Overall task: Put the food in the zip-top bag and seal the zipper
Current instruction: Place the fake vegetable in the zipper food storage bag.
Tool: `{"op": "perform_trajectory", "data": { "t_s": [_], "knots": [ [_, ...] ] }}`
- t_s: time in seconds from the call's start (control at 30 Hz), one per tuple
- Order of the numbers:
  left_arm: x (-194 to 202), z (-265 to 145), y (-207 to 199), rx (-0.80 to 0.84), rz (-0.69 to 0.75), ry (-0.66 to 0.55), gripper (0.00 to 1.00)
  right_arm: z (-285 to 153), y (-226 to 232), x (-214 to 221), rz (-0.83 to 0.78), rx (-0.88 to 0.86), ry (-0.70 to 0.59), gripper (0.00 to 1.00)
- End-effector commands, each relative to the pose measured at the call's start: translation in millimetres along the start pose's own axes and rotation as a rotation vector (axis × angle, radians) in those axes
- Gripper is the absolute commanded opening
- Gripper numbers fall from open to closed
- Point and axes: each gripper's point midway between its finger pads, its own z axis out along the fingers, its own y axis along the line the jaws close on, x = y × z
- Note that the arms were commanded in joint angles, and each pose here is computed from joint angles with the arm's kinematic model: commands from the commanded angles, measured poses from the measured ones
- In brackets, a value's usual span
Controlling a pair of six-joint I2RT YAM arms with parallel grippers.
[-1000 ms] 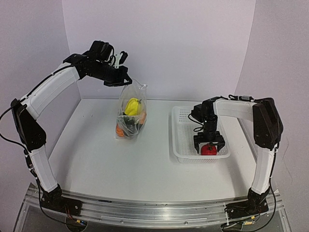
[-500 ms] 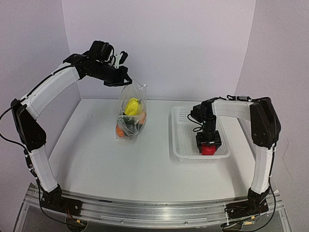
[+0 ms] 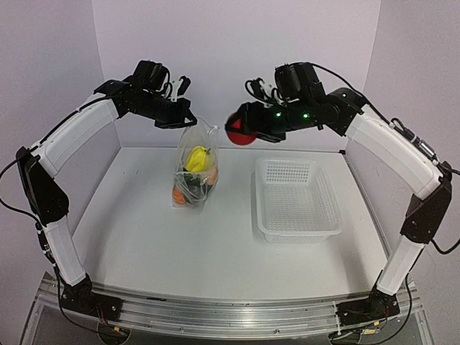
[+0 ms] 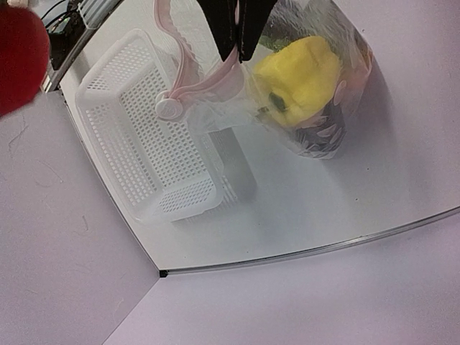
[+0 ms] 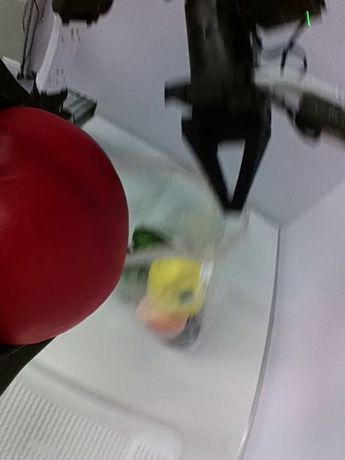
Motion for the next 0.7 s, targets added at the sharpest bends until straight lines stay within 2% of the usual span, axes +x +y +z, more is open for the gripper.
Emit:
{"op": "perform_trajectory", "data": {
  "t_s": [0.0,0.1,0.3,0.4,0.43,0.5,0.6,0.67],
  "knots": [
    [-24.3,-18.5,-15.4,0.044,0.027,-0.084,0.00,48.6,55.4,-16.2,0.043,-0.265,-0.061,0.04],
    [-25.4,-20.8,-16.6,0.047,0.030,-0.089,0.00,70.8,65.7,-7.2,0.045,-0.285,-0.031,0.04],
    [-26.4,-25.2,-19.7,0.058,0.038,-0.093,0.00,101.2,39.2,10.8,0.061,-0.181,-0.010,0.02],
    [-24.7,-24.4,-22.0,0.073,0.038,-0.085,0.00,111.4,28.9,17.7,0.042,-0.139,0.000,0.07],
    [-24.0,-24.2,-23.1,0.080,0.038,-0.082,0.00,115.2,24.0,20.3,0.035,-0.116,0.005,0.11],
    [-22.2,-23.0,-25.2,0.096,0.037,-0.074,0.00,122.5,12.3,25.5,0.013,-0.057,0.014,0.28],
    [-21.7,-23.2,-28.6,0.115,0.036,-0.071,0.00,133.3,-5.5,37.3,-0.018,0.024,0.050,0.56],
    [-22.0,-24.3,-29.5,0.119,0.035,-0.072,0.00,136.9,-13.0,42.8,-0.027,0.060,0.071,0.67]
  ]
}}
